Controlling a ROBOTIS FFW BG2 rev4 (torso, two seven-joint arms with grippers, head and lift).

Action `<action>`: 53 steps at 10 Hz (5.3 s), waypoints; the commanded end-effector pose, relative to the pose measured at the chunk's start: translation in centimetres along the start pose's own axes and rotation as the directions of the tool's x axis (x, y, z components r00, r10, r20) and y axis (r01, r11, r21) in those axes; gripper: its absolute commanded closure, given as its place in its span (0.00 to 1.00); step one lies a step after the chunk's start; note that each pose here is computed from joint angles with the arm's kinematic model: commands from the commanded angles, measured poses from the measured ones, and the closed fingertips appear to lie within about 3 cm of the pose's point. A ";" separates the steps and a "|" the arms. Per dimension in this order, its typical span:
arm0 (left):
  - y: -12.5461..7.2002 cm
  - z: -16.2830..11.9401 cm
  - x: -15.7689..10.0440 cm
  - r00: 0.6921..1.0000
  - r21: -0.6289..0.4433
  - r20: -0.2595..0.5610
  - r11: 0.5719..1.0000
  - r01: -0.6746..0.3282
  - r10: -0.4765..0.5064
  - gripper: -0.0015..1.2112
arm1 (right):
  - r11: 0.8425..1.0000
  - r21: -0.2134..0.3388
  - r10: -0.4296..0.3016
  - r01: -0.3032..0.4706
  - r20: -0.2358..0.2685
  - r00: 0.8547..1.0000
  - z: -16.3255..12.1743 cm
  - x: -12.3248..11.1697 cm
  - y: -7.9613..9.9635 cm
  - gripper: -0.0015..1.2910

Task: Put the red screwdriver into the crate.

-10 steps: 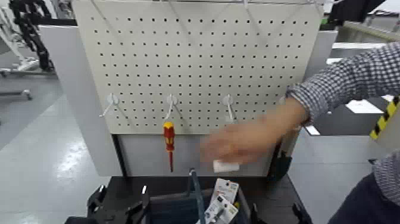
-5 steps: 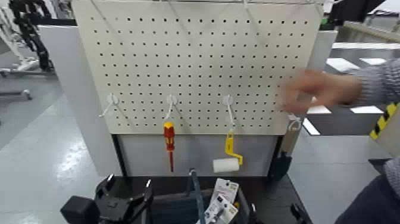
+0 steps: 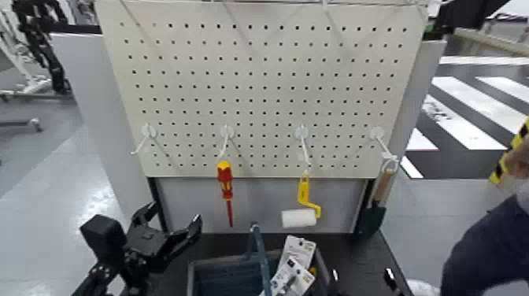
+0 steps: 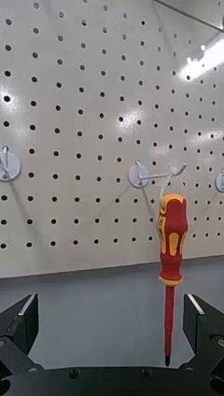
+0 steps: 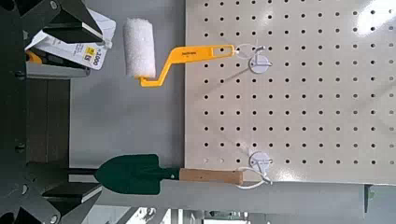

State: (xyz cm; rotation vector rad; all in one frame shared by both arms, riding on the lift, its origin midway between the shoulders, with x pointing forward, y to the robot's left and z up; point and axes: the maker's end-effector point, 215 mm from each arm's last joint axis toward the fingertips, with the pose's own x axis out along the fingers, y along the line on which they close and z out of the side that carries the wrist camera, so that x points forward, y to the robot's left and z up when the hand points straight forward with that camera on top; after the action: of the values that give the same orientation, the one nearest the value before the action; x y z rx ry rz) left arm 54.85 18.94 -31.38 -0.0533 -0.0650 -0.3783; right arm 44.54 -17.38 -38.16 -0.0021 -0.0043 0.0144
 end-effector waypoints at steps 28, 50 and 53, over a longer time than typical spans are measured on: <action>-8.4 4.0 6.6 0.901 -0.079 -0.045 0.901 0.428 -0.432 0.98 | 1.000 0.018 0.004 -0.004 -0.001 1.000 -0.2 0.1 0.4 0.13; -14.4 -10.1 -2.3 0.807 -0.635 -0.127 0.672 0.380 -0.577 0.98 | 1.000 0.017 0.007 -0.007 -0.006 1.000 -0.2 0.2 0.5 0.13; -15.0 -8.6 -2.1 0.799 -0.634 -0.074 0.647 0.424 -0.596 0.25 | 1.000 0.017 0.009 -0.009 -0.006 1.000 -0.2 0.2 0.6 0.13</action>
State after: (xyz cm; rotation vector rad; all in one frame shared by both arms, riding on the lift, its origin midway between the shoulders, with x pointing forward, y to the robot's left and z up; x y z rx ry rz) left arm 47.70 5.20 -39.85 -0.6200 0.3498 -0.9793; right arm 44.70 -16.81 -38.41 0.0147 0.0019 0.0230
